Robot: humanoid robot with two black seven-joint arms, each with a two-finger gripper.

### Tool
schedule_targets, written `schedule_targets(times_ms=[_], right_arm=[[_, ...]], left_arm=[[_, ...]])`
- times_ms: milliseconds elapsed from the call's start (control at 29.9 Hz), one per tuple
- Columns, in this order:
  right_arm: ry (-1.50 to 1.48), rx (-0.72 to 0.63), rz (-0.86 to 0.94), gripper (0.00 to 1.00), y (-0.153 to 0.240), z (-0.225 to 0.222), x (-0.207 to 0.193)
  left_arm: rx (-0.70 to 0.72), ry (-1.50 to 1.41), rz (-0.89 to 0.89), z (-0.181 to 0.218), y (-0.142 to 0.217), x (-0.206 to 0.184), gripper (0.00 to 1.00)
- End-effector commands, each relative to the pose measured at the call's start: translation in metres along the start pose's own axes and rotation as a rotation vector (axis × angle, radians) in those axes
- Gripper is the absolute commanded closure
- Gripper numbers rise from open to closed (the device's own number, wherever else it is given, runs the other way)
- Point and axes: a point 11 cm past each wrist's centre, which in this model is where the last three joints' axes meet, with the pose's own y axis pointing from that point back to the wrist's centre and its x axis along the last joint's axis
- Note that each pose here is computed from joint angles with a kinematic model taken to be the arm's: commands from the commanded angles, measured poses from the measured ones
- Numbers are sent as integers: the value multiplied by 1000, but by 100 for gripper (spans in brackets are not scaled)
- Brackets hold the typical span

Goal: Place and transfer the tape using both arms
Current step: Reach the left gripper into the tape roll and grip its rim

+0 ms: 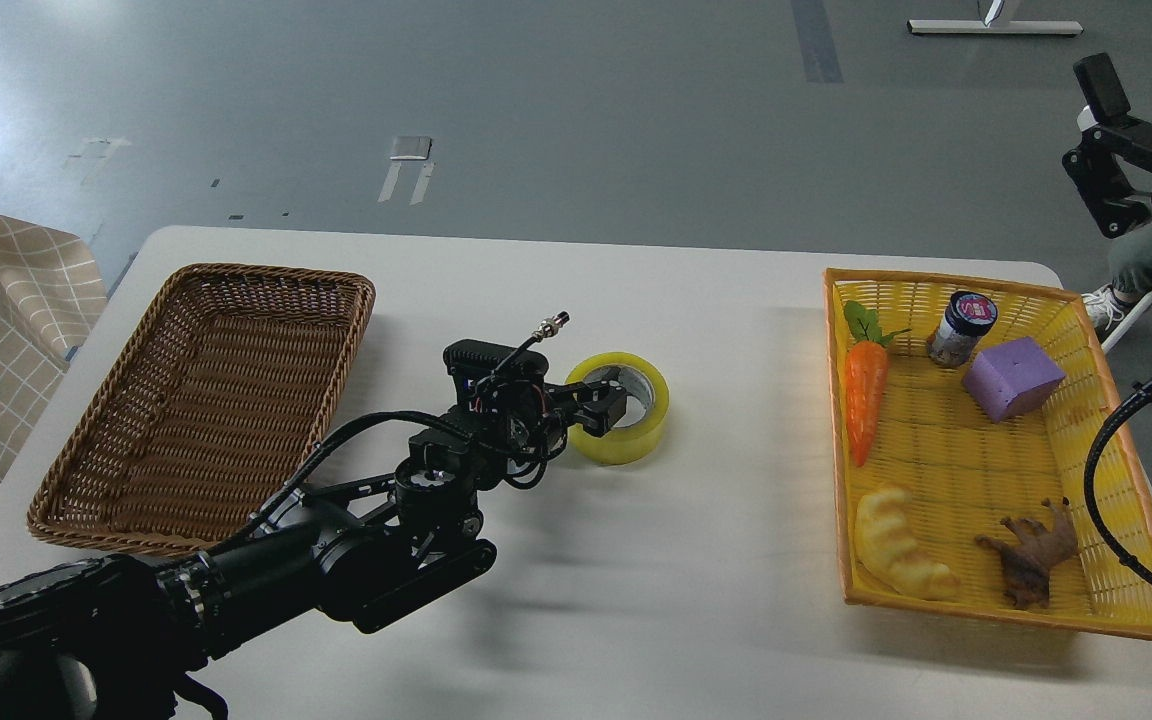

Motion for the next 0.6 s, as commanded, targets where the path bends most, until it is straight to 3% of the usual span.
schedule_targets(times_ms=[0,67,100,167,201,569], right_arm=[[-2,-1,1,0,0,1,0],[-1,-3,2,0,0,1,1],[-1,-3,2,0,0,1,1],[0,-3,2,0,0,1,1],[0,-3,2,0,0,1,1],[18,-16,-1,0,1,-1,3]], left_arm=[[-10,-3,2,1,0,1,6],[-12,-3,5,1,0,1,16],[-12,-3,5,1,0,1,16],[-13,-4,6,1,0,2,35],[-15,-4,7,2,0,2,37],[-38,-81,-15,3,2,-3,37]])
